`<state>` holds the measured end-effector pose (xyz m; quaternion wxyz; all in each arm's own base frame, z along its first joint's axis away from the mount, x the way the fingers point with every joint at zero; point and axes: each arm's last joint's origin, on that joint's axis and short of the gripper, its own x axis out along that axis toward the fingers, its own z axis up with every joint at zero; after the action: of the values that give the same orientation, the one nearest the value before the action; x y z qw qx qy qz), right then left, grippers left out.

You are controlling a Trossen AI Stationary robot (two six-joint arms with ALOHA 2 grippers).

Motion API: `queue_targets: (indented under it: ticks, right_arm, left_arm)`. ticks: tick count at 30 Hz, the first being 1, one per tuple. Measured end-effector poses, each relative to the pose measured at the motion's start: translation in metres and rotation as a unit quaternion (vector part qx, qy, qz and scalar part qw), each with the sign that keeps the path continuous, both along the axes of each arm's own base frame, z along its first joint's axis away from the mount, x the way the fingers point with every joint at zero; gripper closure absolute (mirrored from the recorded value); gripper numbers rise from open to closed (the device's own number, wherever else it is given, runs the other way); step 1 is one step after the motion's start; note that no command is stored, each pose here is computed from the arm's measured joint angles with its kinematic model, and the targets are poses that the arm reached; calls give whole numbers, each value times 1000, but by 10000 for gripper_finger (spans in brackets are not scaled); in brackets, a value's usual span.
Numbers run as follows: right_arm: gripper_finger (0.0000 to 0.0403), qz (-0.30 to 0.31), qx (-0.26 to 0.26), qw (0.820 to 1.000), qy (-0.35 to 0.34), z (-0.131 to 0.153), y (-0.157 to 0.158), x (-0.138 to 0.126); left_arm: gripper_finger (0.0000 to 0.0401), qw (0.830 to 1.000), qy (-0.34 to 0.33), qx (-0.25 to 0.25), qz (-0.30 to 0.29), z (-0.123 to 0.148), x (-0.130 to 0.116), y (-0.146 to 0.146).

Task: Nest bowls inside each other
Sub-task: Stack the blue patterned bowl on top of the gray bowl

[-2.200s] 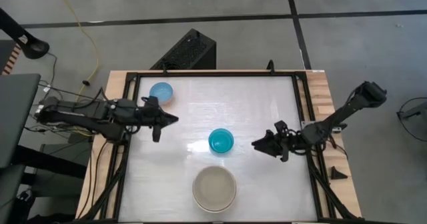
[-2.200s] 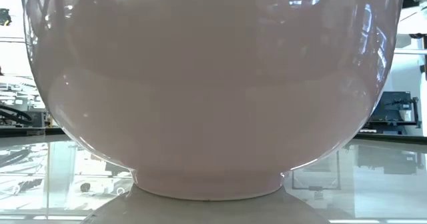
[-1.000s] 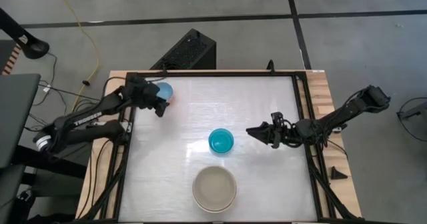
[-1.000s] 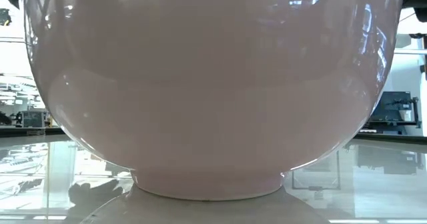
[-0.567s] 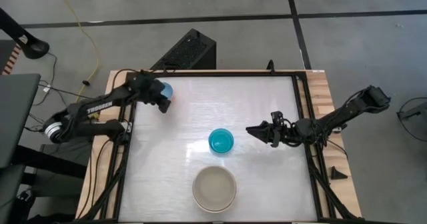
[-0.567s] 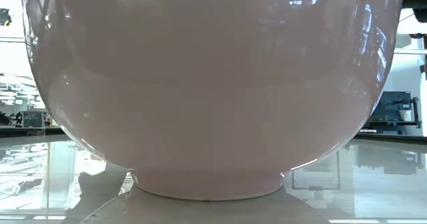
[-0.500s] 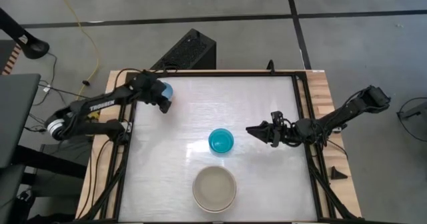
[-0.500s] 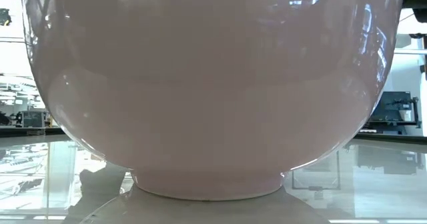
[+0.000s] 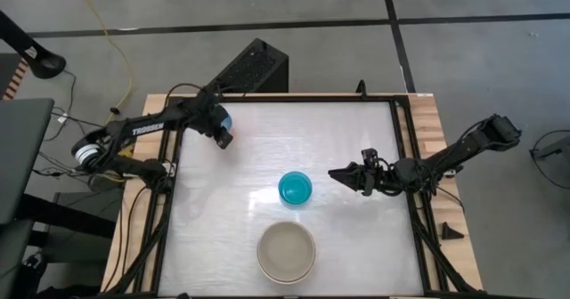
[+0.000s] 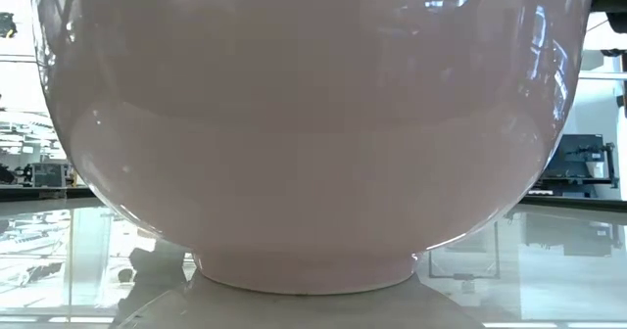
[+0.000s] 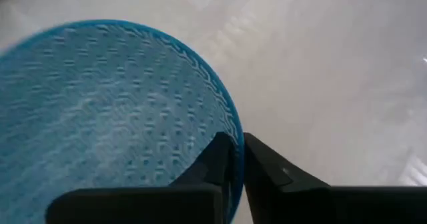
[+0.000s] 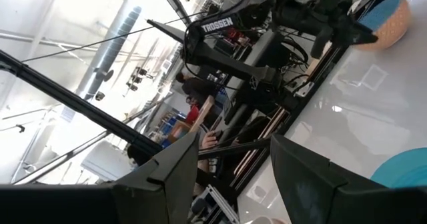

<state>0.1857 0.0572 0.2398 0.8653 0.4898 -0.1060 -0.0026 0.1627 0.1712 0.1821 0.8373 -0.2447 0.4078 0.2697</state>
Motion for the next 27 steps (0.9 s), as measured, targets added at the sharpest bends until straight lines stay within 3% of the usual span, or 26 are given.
queue_targets:
  ticks: [7,17,27]
  right_arm:
    - [182,-1,-5,1000,1,0,0,0]
    - [182,-3,-12,1000,12,-2,0,1]
    - [182,-4,-22,1000,18,-3,0,1]
  left_arm:
    - [399,1000,4,13,-22,31,4,-4]
    - [400,993,-87,77,-38,102,2,-39]
    - [401,977,-193,34,-80,135,-9,-106]
